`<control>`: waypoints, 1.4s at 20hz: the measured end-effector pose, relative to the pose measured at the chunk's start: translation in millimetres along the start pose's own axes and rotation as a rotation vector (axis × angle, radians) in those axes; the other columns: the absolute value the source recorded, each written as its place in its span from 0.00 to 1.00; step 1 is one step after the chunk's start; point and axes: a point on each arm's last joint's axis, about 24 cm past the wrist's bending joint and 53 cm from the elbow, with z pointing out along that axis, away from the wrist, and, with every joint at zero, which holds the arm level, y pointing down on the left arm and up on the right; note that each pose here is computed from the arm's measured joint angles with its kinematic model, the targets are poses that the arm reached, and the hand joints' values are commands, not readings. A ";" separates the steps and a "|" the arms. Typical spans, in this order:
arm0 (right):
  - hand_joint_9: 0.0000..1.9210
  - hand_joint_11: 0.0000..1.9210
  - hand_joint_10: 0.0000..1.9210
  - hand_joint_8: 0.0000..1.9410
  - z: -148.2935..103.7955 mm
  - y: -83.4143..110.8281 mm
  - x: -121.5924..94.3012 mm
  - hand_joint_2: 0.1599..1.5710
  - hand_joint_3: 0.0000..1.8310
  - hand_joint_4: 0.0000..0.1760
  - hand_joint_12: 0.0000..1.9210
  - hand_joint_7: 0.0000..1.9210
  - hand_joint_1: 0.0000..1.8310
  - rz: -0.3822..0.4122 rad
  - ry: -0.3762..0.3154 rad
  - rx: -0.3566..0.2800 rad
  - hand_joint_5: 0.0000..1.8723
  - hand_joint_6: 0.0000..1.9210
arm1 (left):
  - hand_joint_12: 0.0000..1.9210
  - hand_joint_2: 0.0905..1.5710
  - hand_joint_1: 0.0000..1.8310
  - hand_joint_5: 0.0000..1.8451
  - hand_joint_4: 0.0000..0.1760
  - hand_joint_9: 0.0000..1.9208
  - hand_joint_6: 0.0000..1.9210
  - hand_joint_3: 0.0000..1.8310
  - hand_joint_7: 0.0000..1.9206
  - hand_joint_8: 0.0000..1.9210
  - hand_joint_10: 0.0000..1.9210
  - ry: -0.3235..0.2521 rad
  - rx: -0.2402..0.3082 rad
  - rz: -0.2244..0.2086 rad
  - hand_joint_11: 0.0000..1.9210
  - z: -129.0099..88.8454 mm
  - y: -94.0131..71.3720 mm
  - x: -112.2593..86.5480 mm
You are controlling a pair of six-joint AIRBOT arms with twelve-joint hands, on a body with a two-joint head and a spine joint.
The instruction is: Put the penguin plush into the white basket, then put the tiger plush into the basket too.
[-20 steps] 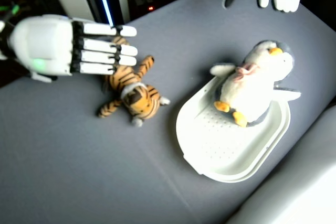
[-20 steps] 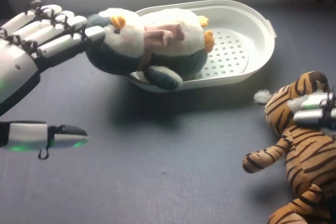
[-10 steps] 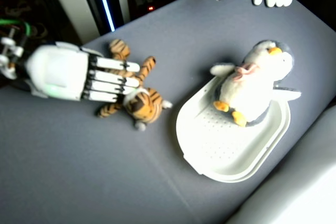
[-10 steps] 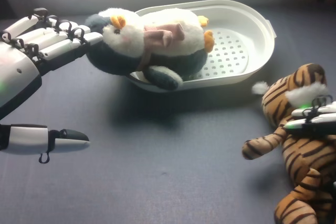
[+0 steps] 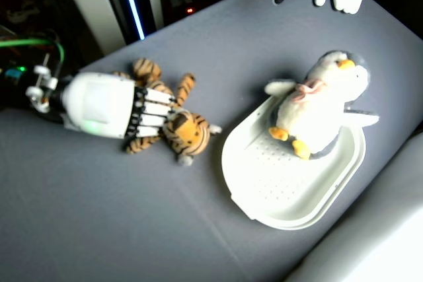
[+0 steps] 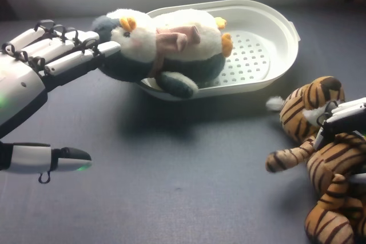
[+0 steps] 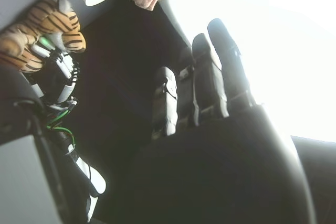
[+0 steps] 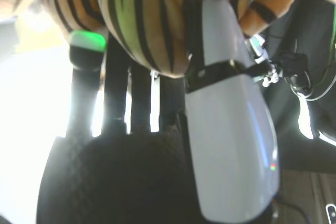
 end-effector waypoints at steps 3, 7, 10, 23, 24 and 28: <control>0.42 0.42 0.66 0.71 -10.9 39.2 -15.4 0.72 0.00 0.00 0.80 0.39 0.67 -0.059 -0.033 -0.102 0.54 0.47 | 0.40 0.51 0.47 0.09 0.70 0.12 0.00 0.00 0.12 0.00 0.00 -0.004 -0.011 -0.003 0.00 -2.0 3.2 -0.5; 0.46 0.37 0.43 0.63 -10.0 64.1 -63.6 0.68 0.00 0.00 0.62 0.45 0.67 -0.101 -0.205 -0.192 0.59 0.39 | 0.37 0.52 0.48 0.09 0.65 0.10 0.00 0.00 0.10 0.00 0.00 -0.014 0.000 -0.013 0.00 -1.7 0.7 -1.0; 0.43 0.36 0.62 0.59 11.9 85.0 -81.0 0.70 0.00 0.00 0.61 0.42 0.73 -0.106 -0.270 -0.289 0.52 0.53 | 0.37 0.52 0.46 0.07 0.78 0.10 0.00 0.00 0.10 0.00 0.00 -0.012 0.002 -0.019 0.00 -1.1 0.1 1.4; 0.12 0.01 0.01 0.00 132.8 47.8 -121.4 0.58 0.00 0.92 0.29 0.16 0.51 -0.187 -0.250 -0.064 0.18 0.00 | 0.42 0.51 0.46 0.09 0.64 0.12 0.00 0.00 0.12 0.00 0.00 -0.002 0.005 -0.027 0.00 2.5 1.7 5.1; 0.12 0.01 0.01 0.00 133.9 46.4 -123.6 0.58 0.00 0.92 0.29 0.16 0.51 -0.195 -0.250 -0.052 0.18 0.00 | 0.42 0.51 0.46 0.09 0.64 0.12 0.00 0.00 0.12 0.00 0.00 -0.001 0.010 -0.031 0.00 3.4 0.6 6.6; 0.00 0.00 0.00 0.00 135.3 52.3 -120.5 0.61 0.01 1.00 0.00 0.00 0.31 -0.202 -0.248 -0.062 0.00 0.00 | 0.41 0.52 0.45 0.09 0.51 0.12 0.00 0.00 0.12 0.00 0.00 0.007 0.008 -0.039 0.00 3.3 1.0 8.3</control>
